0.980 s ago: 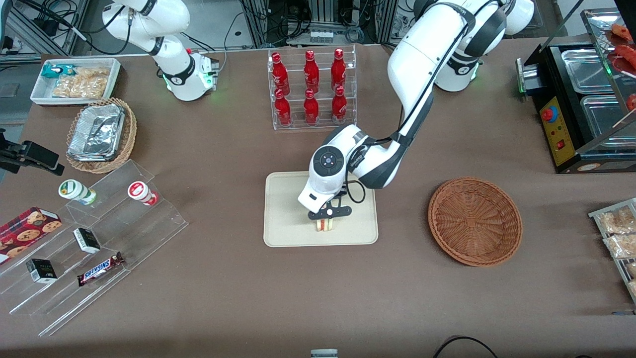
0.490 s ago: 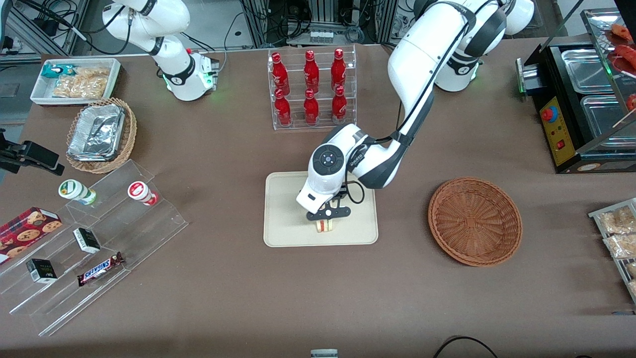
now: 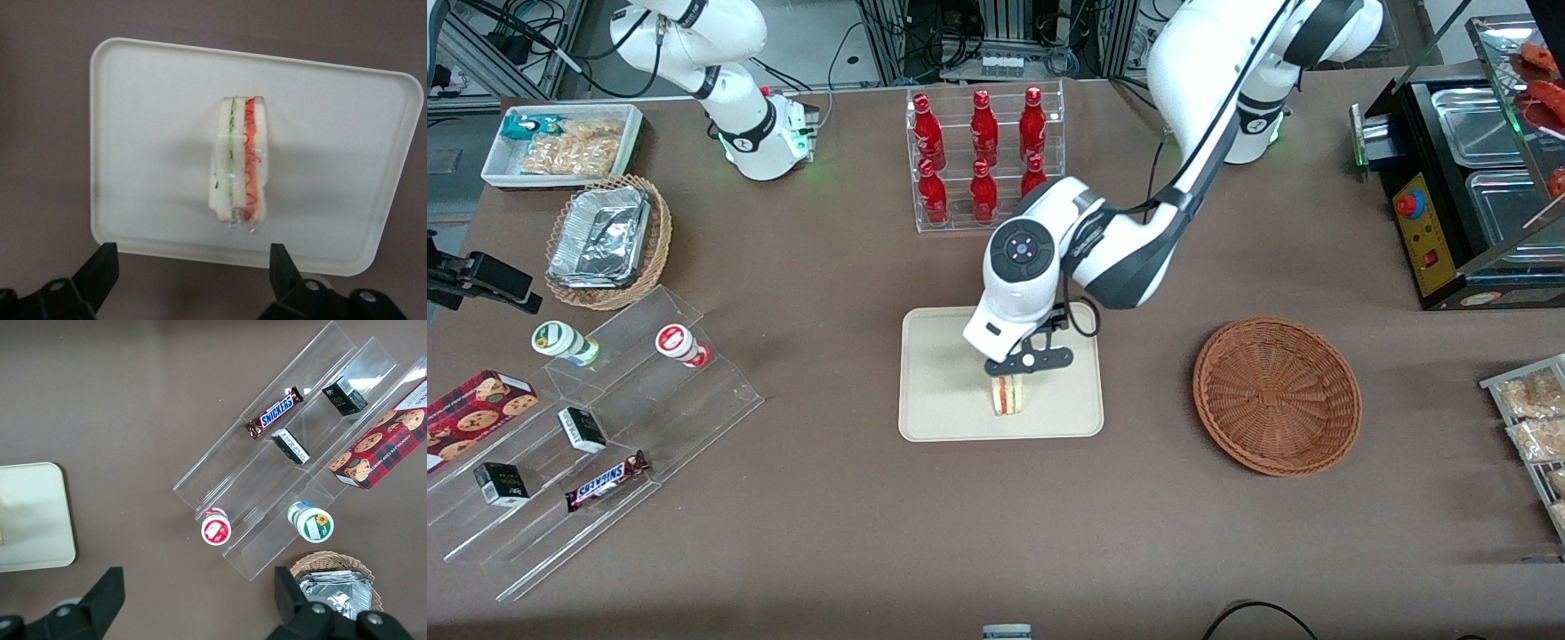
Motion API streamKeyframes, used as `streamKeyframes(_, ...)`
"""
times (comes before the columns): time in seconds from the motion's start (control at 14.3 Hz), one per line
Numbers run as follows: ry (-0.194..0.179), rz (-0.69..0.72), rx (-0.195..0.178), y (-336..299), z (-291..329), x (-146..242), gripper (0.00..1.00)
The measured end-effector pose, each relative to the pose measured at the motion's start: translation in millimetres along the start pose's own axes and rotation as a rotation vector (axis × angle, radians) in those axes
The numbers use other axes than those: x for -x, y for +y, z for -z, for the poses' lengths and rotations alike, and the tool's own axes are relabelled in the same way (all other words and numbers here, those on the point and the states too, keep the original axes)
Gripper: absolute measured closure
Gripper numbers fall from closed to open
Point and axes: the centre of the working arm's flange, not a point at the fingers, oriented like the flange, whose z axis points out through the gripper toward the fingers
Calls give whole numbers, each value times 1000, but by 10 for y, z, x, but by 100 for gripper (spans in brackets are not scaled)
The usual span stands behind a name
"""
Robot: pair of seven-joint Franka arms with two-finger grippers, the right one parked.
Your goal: Place sandwich from basket to tray
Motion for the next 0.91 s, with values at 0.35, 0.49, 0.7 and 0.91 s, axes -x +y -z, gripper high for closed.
streamKeyframes(0.35, -24, 85, -76, -545, 221, -269, 0)
streamKeyframes(0.49, -18, 128, -96, -812, 282, -424, 0)
streamKeyframes(0.7, -25, 98, -101, -1214, 394, -579, 0)
streamKeyframes(0.91, -41, 40, -99, -1668, 554, -611, 0)
